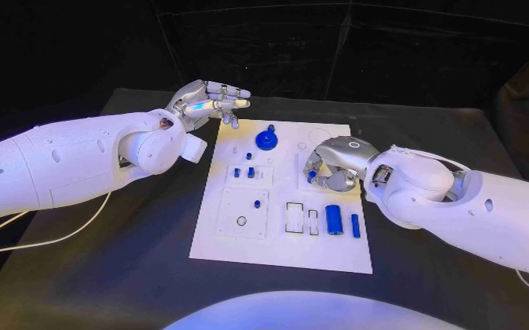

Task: Assemble the parts on the task board

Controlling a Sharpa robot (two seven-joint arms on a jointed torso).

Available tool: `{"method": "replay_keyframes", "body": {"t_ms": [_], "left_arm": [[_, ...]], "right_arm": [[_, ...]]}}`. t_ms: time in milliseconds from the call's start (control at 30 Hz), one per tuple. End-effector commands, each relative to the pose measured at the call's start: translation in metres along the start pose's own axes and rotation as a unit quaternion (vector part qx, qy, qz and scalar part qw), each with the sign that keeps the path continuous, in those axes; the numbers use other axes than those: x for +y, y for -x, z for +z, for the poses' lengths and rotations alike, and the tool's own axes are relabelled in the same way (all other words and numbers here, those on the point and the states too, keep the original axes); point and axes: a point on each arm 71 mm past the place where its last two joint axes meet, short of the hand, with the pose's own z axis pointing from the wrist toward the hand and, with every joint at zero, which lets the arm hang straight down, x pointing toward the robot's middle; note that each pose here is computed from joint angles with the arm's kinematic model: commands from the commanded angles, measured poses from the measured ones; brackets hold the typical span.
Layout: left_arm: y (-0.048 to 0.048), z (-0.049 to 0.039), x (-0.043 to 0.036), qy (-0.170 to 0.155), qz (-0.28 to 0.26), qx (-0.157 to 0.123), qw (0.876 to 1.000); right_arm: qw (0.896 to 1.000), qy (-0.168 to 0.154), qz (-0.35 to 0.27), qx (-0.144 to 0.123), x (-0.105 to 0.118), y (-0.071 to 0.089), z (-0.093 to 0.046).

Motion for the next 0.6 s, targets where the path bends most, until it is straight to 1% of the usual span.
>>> {"method": "replay_keyframes", "body": {"t_ms": [33,167,300,400,500,600], "left_arm": [[-0.0009,0.0002,-0.0013,-0.002,-0.004,0.005,1.0],[-0.0006,0.0003,-0.0012,-0.002,-0.004,0.005,1.0],[-0.0004,0.0006,-0.0011,-0.002,-0.004,0.005,1.0],[-0.0003,0.0008,-0.0011,-0.002,-0.004,0.005,1.0],[-0.0007,0.0013,-0.001,-0.002,-0.004,0.005,1.0],[-0.0012,0.0017,-0.001,-0.003,-0.004,0.005,1.0]], "right_arm": [[0.999,0.011,0.016,-0.033,0.005,0.006,-0.003],[0.998,0.019,0.043,-0.052,0.008,0.013,-0.008],[0.994,0.03,0.065,-0.079,0.012,0.031,-0.012],[0.992,0.045,0.072,-0.097,0.019,0.043,-0.014],[0.99,0.06,0.077,-0.106,0.027,0.049,-0.013],[0.988,0.075,0.082,-0.108,0.035,0.051,-0.008]]}}
